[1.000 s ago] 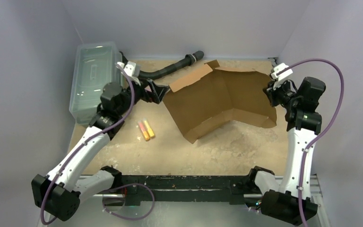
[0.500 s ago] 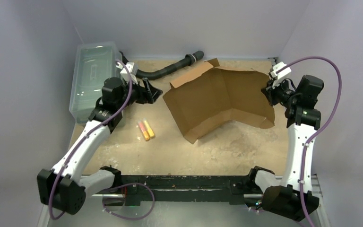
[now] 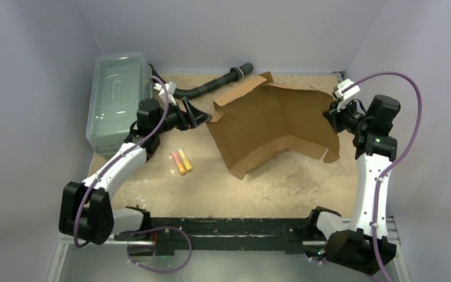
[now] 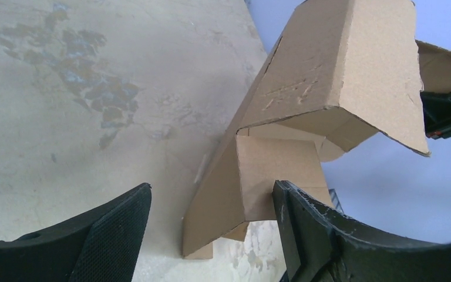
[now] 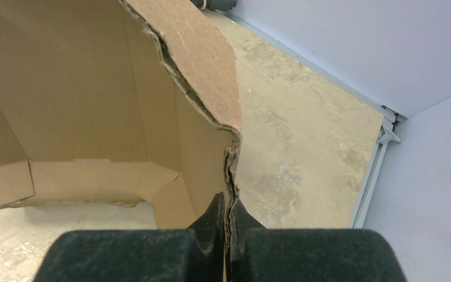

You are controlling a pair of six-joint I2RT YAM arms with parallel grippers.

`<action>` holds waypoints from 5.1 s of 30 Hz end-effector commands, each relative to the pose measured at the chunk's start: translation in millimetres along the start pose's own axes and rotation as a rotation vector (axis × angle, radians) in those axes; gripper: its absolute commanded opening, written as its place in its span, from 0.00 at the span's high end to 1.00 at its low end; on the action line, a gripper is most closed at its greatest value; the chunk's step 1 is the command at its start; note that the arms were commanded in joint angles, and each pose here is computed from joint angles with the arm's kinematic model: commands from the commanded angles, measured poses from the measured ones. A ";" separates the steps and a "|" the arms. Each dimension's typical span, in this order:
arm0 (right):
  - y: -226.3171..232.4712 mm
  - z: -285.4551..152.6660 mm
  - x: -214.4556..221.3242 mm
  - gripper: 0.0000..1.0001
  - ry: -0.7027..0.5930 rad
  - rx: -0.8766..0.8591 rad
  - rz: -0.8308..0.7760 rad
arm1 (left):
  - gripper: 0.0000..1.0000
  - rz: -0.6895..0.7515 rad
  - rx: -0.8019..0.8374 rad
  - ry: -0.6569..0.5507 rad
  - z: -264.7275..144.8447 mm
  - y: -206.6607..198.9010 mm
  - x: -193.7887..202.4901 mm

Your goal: Fold the paper box

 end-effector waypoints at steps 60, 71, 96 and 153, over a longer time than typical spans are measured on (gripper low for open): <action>34.1 -25.3 -81.6 1.00 -0.234 -0.223 -0.015 | 0.08 0.569 0.270 -0.136 124.3 -115.5 -177.4; 32.1 -27.2 -92.5 1.00 -0.242 -0.215 0.014 | 0.10 0.444 0.398 -0.268 72.2 -84.4 -222.0; 36.6 -31.1 -110.5 1.00 -0.255 -0.286 -0.013 | 0.14 0.688 0.408 -0.232 104.5 -84.7 -207.9; 35.7 -22.1 -131.6 1.00 -0.284 -0.378 0.092 | 0.87 1.220 -0.163 -0.318 58.2 -44.3 -168.2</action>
Point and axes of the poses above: each gripper's point midway between its finger pads, its own z axis out along the fingers, its own y axis along the line the jaws close on, x = y × z, the point moved 6 cm from there along -z, back along the fingers, and after that the axes turned 14 degrees about z, right-handed, at the moved point
